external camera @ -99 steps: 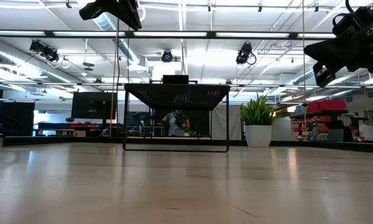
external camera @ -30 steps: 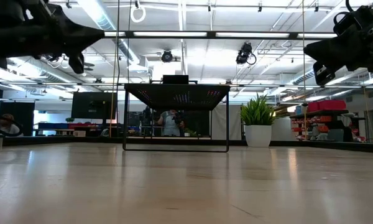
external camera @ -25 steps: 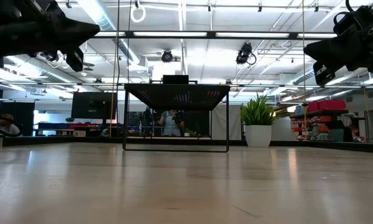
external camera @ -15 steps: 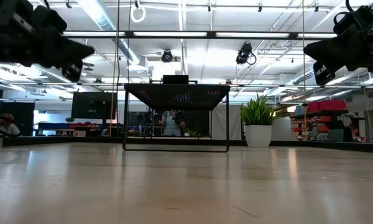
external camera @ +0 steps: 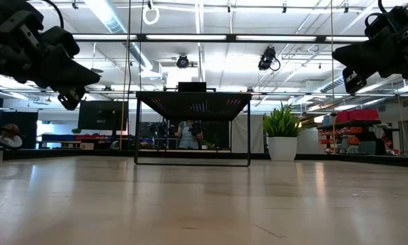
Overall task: Pick & Place Mini shaped plates
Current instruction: Return to Home Position
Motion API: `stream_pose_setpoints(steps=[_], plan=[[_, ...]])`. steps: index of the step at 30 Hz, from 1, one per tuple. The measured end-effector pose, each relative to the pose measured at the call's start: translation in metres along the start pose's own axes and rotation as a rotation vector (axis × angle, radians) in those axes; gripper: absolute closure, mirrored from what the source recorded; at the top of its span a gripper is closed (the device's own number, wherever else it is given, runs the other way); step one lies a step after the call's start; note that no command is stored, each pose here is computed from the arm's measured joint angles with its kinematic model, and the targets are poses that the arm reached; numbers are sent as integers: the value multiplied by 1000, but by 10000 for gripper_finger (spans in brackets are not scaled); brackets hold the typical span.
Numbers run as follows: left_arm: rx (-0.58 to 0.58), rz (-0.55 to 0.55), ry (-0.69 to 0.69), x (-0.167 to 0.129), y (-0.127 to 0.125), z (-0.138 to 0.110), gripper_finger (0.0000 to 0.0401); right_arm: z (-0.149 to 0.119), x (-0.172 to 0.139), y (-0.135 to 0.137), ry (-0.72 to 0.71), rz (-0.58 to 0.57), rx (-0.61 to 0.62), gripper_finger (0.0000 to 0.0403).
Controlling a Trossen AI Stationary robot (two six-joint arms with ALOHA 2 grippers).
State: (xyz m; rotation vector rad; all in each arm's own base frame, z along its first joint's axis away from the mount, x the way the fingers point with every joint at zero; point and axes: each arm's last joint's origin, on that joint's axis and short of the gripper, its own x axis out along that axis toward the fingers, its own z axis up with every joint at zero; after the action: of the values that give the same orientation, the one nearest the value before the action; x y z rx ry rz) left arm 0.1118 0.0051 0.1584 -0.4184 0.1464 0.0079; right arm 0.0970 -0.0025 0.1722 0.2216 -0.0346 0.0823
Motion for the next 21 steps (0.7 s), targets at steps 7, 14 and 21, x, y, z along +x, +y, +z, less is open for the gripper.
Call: stream_pose_setpoints(steps=[7, 14, 21], plan=[[59, 16, -9, -1, -1, 0, 384, 0, 0, 0, 0, 0, 0, 364], [89, -17, -106, -13, -6, 5, 385, 0, 0, 0, 0, 0, 0, 364], [111, -2, -157, -18, -7, 8, 385, 0, 0, 0, 0, -1, 0, 364]])
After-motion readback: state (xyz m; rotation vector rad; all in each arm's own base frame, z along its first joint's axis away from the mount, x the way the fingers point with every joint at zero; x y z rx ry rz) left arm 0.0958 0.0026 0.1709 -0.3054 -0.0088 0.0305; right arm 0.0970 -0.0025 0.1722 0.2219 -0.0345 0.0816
